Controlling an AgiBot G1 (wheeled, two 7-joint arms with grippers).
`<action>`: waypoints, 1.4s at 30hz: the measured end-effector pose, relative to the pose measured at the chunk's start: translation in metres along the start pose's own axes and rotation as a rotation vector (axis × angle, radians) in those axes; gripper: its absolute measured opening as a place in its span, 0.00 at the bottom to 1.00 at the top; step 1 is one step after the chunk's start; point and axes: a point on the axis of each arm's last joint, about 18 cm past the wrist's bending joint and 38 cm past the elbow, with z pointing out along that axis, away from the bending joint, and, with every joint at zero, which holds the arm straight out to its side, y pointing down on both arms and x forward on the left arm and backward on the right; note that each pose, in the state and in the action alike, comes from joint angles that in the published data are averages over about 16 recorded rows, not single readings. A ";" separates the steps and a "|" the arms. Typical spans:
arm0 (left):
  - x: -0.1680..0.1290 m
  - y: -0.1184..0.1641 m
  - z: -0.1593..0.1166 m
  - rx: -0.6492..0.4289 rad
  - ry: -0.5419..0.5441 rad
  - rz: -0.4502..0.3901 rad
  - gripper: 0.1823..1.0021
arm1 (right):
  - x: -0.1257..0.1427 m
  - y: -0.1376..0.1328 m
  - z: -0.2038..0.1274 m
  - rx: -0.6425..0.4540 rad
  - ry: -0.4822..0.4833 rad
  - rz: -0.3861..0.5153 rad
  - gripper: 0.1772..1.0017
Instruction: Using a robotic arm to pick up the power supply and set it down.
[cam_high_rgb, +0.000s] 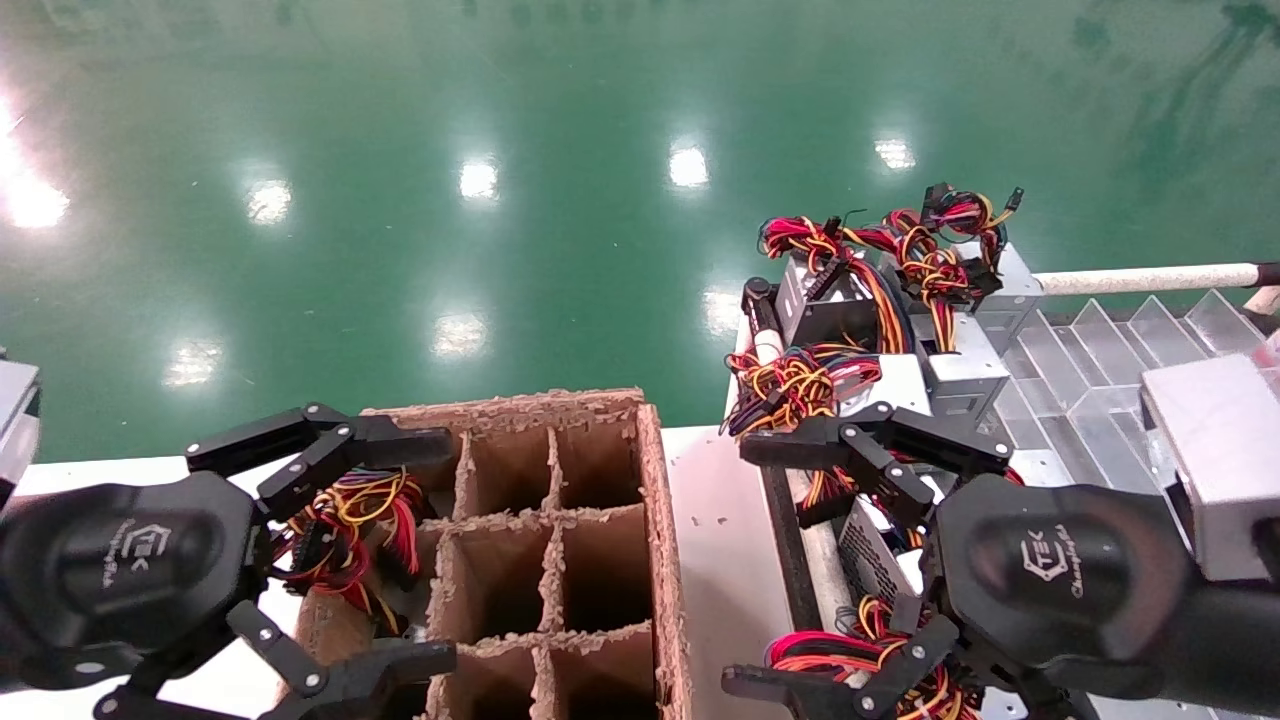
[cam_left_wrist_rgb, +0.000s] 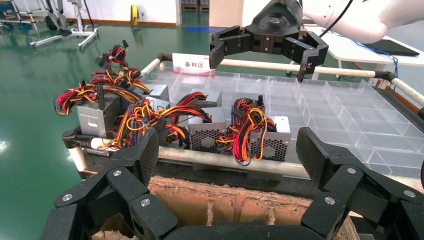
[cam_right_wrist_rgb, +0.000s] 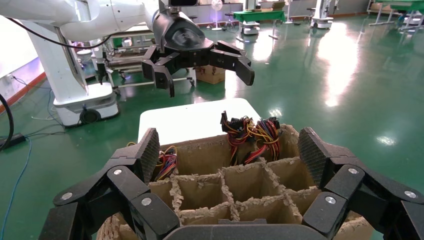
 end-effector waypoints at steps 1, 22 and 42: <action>0.000 0.000 0.000 0.000 0.000 0.000 1.00 | 0.000 0.000 0.000 0.000 0.000 0.000 1.00; 0.000 0.000 0.000 0.000 0.000 0.000 0.93 | 0.025 0.021 0.021 -0.049 0.022 -0.032 1.00; 0.000 0.000 0.000 0.000 0.000 0.000 0.47 | 0.154 0.071 0.150 -0.140 0.166 -0.044 1.00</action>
